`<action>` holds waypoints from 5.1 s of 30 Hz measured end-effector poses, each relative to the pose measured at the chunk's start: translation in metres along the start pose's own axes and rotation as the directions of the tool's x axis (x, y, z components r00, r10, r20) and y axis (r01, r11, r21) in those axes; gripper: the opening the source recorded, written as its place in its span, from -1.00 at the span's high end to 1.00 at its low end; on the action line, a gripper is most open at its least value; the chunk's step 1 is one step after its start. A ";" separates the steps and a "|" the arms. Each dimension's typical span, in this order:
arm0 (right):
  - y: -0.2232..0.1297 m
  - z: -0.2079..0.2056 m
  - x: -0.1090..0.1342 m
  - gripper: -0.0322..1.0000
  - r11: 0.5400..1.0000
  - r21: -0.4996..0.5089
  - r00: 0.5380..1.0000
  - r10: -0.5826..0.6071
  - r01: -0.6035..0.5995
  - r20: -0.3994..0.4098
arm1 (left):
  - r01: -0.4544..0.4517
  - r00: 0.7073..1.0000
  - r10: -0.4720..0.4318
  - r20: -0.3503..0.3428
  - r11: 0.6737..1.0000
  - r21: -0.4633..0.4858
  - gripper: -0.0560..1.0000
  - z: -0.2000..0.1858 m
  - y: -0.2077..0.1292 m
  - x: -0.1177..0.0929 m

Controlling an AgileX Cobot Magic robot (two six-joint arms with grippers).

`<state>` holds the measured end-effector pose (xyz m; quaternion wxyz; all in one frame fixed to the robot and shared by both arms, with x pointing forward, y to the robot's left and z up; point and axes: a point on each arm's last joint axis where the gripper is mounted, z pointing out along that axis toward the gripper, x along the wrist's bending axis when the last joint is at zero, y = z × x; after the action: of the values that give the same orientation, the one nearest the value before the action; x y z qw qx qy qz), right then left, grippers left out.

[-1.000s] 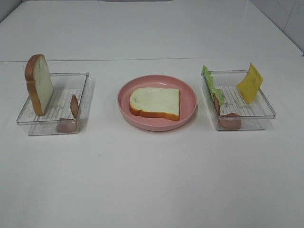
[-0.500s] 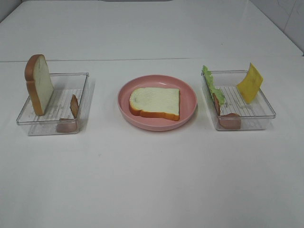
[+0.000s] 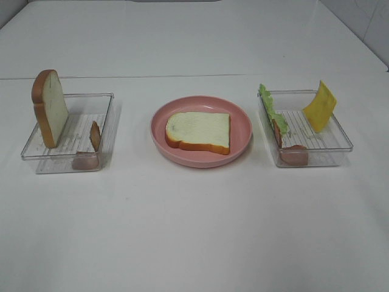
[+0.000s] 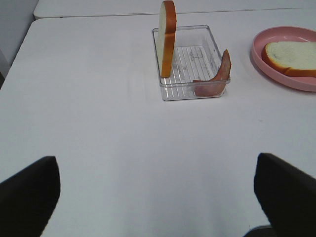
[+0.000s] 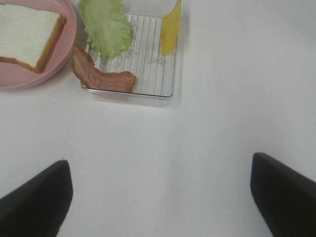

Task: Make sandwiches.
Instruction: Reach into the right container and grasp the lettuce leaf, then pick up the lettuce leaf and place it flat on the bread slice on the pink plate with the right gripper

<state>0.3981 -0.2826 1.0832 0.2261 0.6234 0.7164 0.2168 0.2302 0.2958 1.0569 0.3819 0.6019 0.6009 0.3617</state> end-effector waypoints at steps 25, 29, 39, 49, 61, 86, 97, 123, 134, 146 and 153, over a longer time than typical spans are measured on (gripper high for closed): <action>0.139 0.073 0.002 -0.89 0.952 0.306 1.000 -0.007 0.011 -0.014 | -0.011 1.000 0.010 -0.004 0.995 -0.096 -0.98 -0.015 0.014 -0.001; 0.151 0.086 0.026 -0.89 0.937 0.336 0.995 -0.099 0.098 -0.014 | -0.012 1.000 0.011 -0.004 0.995 -0.096 -0.98 -0.015 0.014 -0.001; 0.168 0.126 0.079 -0.89 0.911 0.373 0.982 -0.187 0.177 -0.010 | -0.007 1.000 0.007 0.000 1.000 -0.001 -0.98 0.000 0.000 0.000; 0.184 0.169 0.109 -0.89 0.893 0.410 0.981 -0.191 0.185 -0.028 | -0.007 1.000 0.007 0.000 1.000 -0.002 -0.98 0.000 0.000 0.000; 0.173 0.218 0.118 -0.89 0.855 0.483 0.980 -0.200 0.187 -0.026 | -0.007 1.000 0.007 0.000 1.000 -0.002 -0.98 0.000 0.000 0.000; 0.172 0.241 0.123 -0.89 0.878 0.438 0.980 -0.198 0.193 -0.035 | -0.007 1.000 0.007 0.000 1.000 -0.002 -0.98 0.000 0.000 0.000; 0.166 0.269 0.100 -0.81 0.870 0.481 0.993 -0.110 0.111 -0.031 | -0.007 1.000 0.007 0.000 1.000 -0.002 -0.98 0.000 0.000 0.000; 0.154 0.294 0.102 0.88 0.850 0.511 0.992 -0.116 0.129 -0.057 | -0.007 1.000 0.007 0.000 1.000 -0.002 -0.98 0.000 0.000 0.000; 0.176 0.275 0.102 0.90 0.855 0.498 0.990 -0.128 0.143 -0.064 | -0.007 1.000 0.007 0.000 1.000 -0.002 -0.98 0.000 0.000 0.000; 0.207 0.203 0.091 0.90 0.908 0.388 0.987 -0.152 0.160 -0.052 | -0.007 1.000 0.007 0.000 1.000 -0.002 -0.98 0.000 0.000 0.000; 0.213 0.177 0.095 0.90 0.926 0.346 0.988 -0.126 0.150 -0.092 | -0.007 1.000 0.007 0.000 1.000 -0.002 -0.98 0.000 0.000 0.000</action>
<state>0.6611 -0.1561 1.0623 0.1010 0.5942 0.7929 0.0897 0.2299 0.2958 1.0568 0.3812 0.6036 0.5984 0.3637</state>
